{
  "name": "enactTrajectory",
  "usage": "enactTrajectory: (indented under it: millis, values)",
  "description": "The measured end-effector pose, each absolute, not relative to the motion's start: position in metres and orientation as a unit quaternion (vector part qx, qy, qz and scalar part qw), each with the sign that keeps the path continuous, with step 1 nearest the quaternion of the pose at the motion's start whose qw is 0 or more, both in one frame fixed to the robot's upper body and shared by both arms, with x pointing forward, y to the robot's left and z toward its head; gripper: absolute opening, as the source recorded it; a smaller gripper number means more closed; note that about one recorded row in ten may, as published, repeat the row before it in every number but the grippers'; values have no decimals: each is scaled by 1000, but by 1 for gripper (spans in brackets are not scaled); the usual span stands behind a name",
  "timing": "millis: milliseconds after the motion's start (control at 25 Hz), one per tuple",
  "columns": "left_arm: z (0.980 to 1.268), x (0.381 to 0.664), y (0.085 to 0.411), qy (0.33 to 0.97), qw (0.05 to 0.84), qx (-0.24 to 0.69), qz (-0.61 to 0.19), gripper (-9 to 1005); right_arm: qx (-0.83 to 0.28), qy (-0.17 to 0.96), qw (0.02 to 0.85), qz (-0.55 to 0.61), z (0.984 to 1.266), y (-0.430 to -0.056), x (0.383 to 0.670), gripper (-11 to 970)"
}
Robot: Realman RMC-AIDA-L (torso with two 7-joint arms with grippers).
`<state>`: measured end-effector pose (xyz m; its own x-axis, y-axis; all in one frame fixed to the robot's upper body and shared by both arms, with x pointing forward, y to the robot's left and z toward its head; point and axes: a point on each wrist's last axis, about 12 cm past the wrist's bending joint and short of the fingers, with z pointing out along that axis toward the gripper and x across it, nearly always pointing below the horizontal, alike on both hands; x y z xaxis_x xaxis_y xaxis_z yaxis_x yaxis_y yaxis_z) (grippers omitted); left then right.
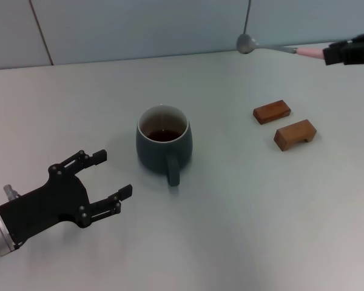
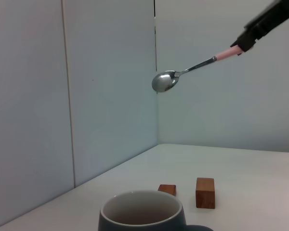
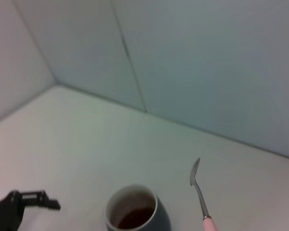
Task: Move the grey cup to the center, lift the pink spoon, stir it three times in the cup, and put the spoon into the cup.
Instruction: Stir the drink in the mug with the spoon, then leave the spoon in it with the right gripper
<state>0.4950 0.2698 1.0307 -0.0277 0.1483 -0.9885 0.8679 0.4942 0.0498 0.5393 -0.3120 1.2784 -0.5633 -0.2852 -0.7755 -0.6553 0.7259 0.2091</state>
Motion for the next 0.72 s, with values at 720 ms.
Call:
enactTrajectory:
  millis: [720]
  values:
    - [1033, 497, 270, 643, 576, 396, -312, 844, -398, 869, 236, 175, 1321, -200, 584, 123]
